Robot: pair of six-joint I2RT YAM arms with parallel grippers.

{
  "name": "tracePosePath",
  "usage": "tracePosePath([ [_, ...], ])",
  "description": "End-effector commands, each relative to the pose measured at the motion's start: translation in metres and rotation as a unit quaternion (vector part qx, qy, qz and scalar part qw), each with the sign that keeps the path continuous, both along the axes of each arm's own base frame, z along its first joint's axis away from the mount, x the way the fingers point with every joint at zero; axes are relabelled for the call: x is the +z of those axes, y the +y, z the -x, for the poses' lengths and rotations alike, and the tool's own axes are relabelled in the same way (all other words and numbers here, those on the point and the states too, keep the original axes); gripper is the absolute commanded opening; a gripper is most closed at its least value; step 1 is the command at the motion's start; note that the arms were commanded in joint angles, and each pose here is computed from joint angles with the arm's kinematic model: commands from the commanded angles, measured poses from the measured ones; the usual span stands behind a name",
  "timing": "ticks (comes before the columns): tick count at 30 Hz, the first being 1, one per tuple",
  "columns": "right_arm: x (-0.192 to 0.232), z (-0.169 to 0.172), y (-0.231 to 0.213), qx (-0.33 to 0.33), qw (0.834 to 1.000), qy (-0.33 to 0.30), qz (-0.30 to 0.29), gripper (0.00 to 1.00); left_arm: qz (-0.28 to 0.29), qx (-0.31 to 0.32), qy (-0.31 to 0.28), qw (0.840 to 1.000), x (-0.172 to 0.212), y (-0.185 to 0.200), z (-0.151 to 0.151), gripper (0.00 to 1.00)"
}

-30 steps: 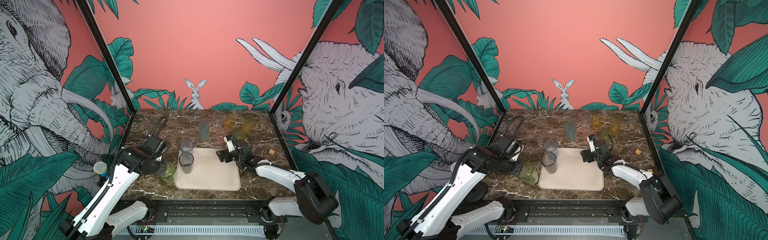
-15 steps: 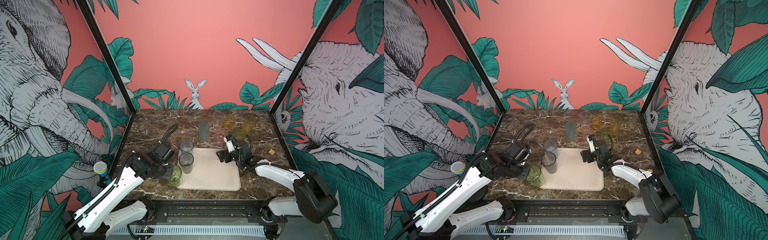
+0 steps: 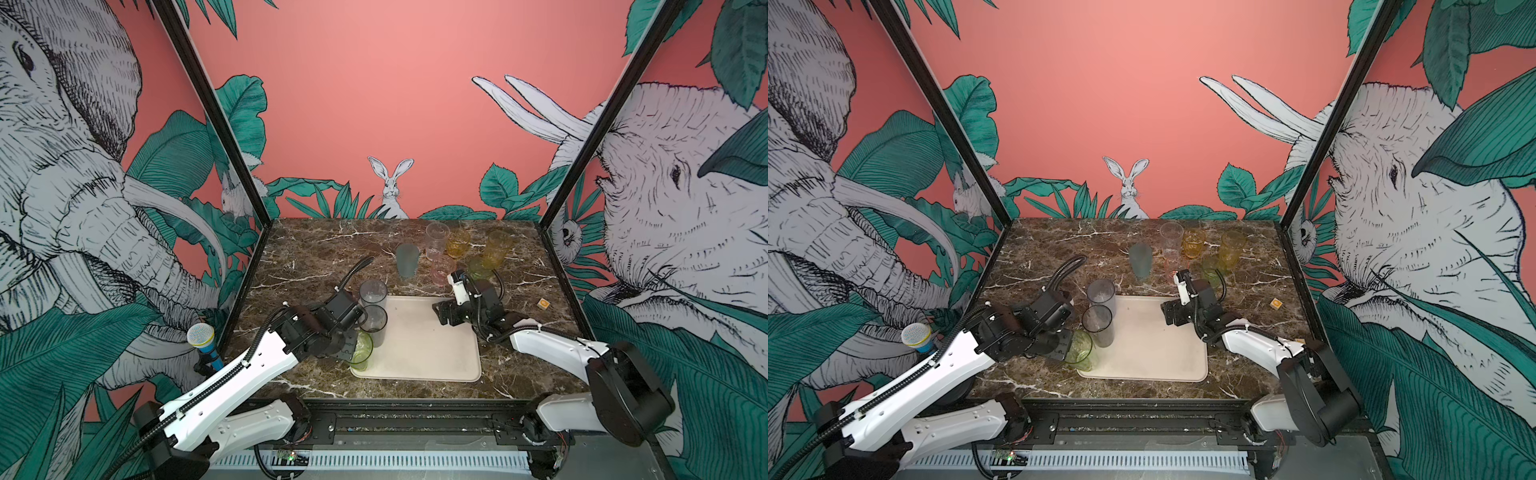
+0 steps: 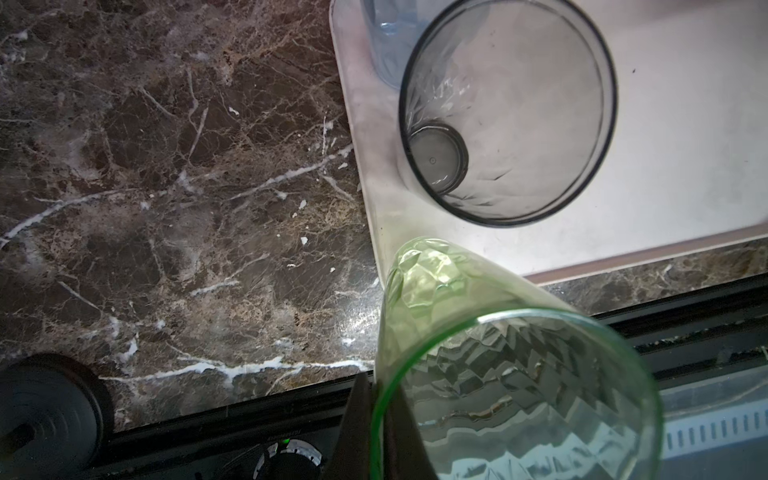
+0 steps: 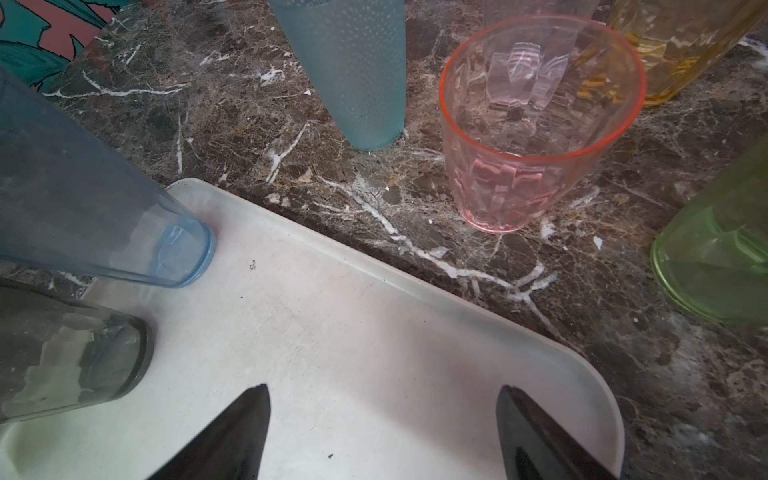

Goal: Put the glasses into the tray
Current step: 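Lower the green glass onto the tray beside the grey glass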

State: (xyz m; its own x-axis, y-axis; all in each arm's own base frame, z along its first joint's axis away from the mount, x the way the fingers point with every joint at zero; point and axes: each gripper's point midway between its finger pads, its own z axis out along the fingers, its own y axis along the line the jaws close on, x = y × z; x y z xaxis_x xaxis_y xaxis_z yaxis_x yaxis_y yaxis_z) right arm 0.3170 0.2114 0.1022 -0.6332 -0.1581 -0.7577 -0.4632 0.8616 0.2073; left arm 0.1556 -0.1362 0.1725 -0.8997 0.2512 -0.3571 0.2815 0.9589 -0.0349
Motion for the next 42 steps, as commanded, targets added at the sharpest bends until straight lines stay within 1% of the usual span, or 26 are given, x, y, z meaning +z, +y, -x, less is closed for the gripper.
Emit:
tracePosePath([
  [1,0.016,-0.009,0.009,0.007,1.0,-0.023,-0.009,0.87,0.002,0.012,-0.01,1.0,-0.003,-0.005,-0.005,0.0],
  [11,0.017,-0.009,0.009,0.008,1.0,-0.023,-0.01,0.87,0.003,-0.003,0.0,1.0,-0.018,-0.019,-0.005,0.0],
  [21,0.018,-0.009,0.009,0.007,1.0,-0.023,-0.01,0.87,-0.016,-0.006,0.007,1.0,-0.027,-0.017,-0.005,0.0],
  [34,0.016,-0.009,0.009,0.008,1.0,-0.02,-0.009,0.87,-0.01,-0.013,0.015,1.0,-0.035,-0.024,-0.006,0.0],
  [42,0.015,-0.009,0.01,0.009,1.0,-0.018,-0.008,0.87,-0.021,-0.012,0.017,1.0,-0.037,-0.02,-0.005,0.0],
])
